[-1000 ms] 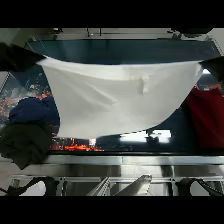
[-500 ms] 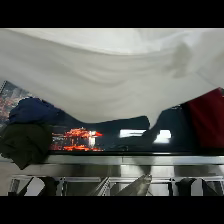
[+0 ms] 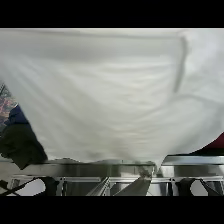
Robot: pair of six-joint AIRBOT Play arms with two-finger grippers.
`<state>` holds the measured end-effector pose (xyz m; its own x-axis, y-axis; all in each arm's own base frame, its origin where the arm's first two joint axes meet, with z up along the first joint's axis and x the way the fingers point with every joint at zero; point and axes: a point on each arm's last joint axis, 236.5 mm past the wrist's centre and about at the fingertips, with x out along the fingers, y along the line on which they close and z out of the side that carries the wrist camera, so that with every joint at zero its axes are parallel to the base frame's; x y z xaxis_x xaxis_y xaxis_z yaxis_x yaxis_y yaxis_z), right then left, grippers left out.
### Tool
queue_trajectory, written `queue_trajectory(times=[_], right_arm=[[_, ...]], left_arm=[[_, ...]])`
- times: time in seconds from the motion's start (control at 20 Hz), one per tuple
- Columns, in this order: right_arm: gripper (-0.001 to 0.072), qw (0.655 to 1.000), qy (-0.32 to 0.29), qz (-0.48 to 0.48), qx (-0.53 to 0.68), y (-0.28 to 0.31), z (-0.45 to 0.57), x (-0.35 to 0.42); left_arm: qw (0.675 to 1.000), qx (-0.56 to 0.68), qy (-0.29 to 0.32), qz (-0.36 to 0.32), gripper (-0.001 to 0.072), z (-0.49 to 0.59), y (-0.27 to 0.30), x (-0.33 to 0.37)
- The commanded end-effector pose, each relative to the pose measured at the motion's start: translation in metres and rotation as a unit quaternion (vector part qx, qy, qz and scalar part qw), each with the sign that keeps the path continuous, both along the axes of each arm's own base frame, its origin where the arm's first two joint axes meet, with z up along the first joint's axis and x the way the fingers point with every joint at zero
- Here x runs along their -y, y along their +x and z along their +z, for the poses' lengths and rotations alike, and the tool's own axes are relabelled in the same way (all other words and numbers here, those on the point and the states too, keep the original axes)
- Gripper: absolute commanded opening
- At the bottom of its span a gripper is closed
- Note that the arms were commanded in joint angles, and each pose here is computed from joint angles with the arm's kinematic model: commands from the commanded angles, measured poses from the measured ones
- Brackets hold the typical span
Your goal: Fold the shirts.
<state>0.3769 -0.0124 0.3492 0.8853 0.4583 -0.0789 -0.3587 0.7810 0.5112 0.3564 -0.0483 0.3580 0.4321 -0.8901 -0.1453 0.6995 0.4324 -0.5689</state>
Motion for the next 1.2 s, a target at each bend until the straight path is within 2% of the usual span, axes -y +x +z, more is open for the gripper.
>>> queue_trajectory(times=[0.0, 0.1, 0.25, 0.4, 0.55, 0.75, 0.85, 1.0, 1.15], right_arm=[[0.0018, 0.983, 0.046, 0.091, -0.150, 0.074, -0.126, -0.032], [0.0019, 0.967, 0.077, 0.105, -0.218, 0.112, -0.202, -0.044], [0.0018, 0.950, 0.098, 0.068, -0.289, 0.157, -0.313, -0.046], [0.0018, 0.939, 0.153, 0.050, -0.302, 0.182, -0.375, -0.041], [0.0018, 0.938, 0.198, 0.032, -0.283, 0.196, -0.392, -0.024], [0.0018, 0.940, 0.209, 0.013, -0.269, 0.196, -0.391, 0.007], [0.0018, 0.939, 0.216, 0.021, -0.266, 0.190, -0.387, 0.016], [0.0018, 0.939, 0.216, 0.032, -0.267, 0.183, -0.386, 0.021], [0.0018, 0.940, 0.186, 0.056, -0.280, 0.173, -0.395, 0.011]], left_arm=[[0.987, -0.156, 0.036, -0.017, 0.0020, -0.130, 0.074, 0.019], [0.976, -0.216, 0.035, -0.006, 0.0019, -0.202, 0.107, 0.016], [0.963, -0.270, 0.014, 0.005, 0.0018, -0.284, 0.139, 0.005], [0.951, -0.309, -0.002, 0.018, 0.0017, -0.337, 0.159, -0.010], [0.949, -0.314, -0.004, 0.020, 0.0017, -0.360, 0.173, -0.018], [0.947, -0.318, 0.036, 0.022, 0.0016, -0.381, 0.181, -0.029], [0.937, -0.341, 0.077, 0.021, 0.0015, -0.396, 0.172, -0.038], [0.916, -0.377, 0.133, 0.036, 0.0015, -0.419, 0.161, -0.054], [0.916, -0.374, 0.145, 0.029, 0.0015, -0.422, 0.162, -0.043]])
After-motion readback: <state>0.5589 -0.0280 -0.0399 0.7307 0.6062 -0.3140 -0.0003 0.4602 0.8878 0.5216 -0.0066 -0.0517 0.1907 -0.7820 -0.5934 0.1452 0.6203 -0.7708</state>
